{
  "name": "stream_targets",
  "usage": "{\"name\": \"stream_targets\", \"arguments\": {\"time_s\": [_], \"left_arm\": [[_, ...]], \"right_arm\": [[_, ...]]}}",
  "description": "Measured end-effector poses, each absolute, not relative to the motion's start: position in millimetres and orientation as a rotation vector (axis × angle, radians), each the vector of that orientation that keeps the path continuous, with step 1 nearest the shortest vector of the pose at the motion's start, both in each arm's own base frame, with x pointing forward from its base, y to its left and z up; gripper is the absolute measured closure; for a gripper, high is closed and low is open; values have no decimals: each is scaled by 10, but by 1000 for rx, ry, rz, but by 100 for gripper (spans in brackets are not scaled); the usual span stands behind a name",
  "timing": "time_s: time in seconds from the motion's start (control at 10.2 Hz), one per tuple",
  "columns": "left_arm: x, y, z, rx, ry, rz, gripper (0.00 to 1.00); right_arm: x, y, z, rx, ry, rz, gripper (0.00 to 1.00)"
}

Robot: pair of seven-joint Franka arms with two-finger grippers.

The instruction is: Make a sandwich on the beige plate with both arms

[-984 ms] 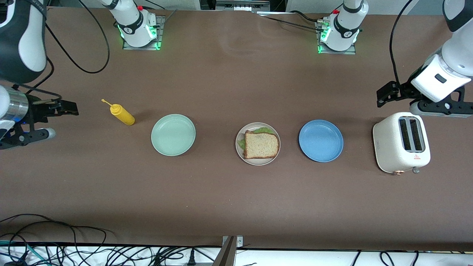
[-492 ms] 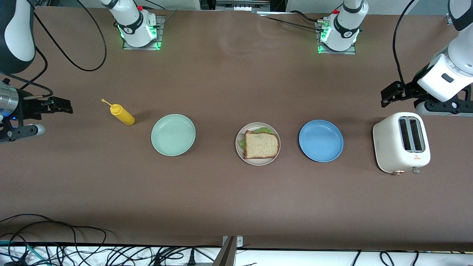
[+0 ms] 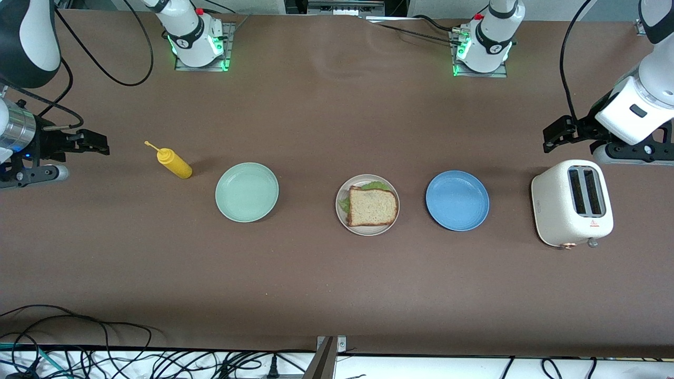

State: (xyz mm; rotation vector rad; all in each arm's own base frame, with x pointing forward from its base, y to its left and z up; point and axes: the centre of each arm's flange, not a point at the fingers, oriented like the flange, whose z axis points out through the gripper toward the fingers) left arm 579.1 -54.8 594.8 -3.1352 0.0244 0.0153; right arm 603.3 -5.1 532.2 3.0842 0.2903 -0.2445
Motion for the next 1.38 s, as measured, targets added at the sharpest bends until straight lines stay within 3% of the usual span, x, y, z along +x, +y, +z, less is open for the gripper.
{"name": "stream_targets", "arguments": {"time_s": [1.38], "left_arm": [[5789,-552,5950,-3135,25,15,0]], "right_arm": [[6049,63,5408,3039,213,-161,0]]}}
